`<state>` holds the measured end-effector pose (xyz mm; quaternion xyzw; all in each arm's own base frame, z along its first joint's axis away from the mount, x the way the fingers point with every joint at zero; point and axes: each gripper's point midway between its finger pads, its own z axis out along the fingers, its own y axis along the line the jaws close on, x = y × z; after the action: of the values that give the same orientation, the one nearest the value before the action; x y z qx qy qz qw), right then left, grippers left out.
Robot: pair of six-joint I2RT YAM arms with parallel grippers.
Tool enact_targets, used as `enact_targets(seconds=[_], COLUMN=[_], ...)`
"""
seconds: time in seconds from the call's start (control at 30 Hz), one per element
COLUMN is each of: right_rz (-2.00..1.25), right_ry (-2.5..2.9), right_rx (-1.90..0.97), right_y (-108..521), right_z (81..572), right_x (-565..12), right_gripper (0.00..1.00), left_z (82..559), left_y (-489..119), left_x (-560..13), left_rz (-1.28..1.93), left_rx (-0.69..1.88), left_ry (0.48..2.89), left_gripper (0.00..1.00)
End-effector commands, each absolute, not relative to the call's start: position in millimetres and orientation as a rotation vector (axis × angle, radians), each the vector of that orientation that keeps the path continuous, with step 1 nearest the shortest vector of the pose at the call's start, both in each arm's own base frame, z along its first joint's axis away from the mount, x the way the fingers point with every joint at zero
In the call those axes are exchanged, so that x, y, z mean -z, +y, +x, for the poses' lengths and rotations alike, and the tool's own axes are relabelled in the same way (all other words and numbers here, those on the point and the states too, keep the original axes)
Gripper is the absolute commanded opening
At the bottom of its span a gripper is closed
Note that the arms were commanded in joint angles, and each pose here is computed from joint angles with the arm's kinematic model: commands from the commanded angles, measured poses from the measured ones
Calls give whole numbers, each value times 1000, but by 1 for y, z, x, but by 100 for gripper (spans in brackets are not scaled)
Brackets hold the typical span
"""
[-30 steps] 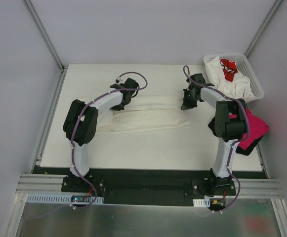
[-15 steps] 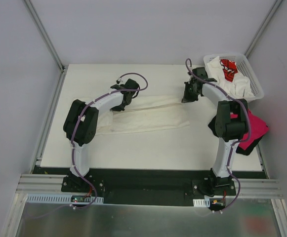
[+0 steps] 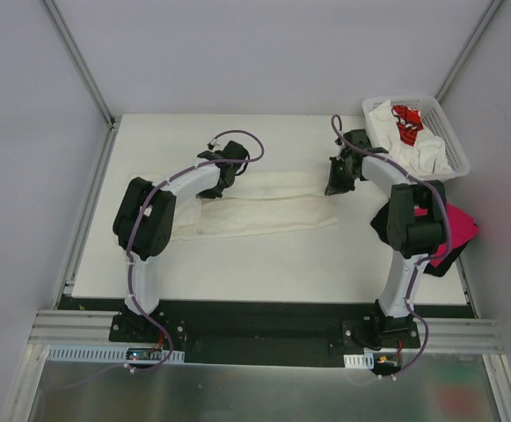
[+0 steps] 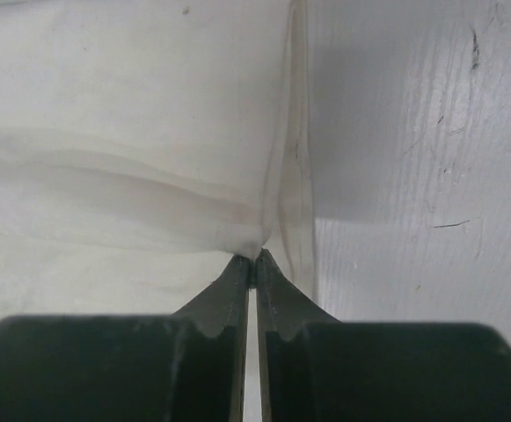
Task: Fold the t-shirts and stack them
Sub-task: Fold the other side of the tshirt into a rectangle
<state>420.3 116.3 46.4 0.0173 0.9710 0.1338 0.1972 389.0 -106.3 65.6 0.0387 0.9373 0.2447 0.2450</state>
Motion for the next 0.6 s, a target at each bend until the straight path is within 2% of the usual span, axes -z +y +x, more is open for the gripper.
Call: enact_targets(seconds=[0.0,0.07,0.17,0.57], right_rz=[53,57,58,104], right_ry=[2659,2663,2664,2584], right_rx=[-407,-402,-385,-266], right_y=[115,114,112,87], right_z=[422,421,420,432], right_x=[-73,-72,-73,-103], right_gripper=[8,11,22,25], left_z=[386,386,385,385], left_y=[-104,-105,-106,-106], left_x=[-77,-77,-75,-78], left_rz=[111,115,117,126], left_rx=[-691,-687,-680,-691], left_ry=[2536,2540,2546,2534], left_gripper=[3,3,3,3])
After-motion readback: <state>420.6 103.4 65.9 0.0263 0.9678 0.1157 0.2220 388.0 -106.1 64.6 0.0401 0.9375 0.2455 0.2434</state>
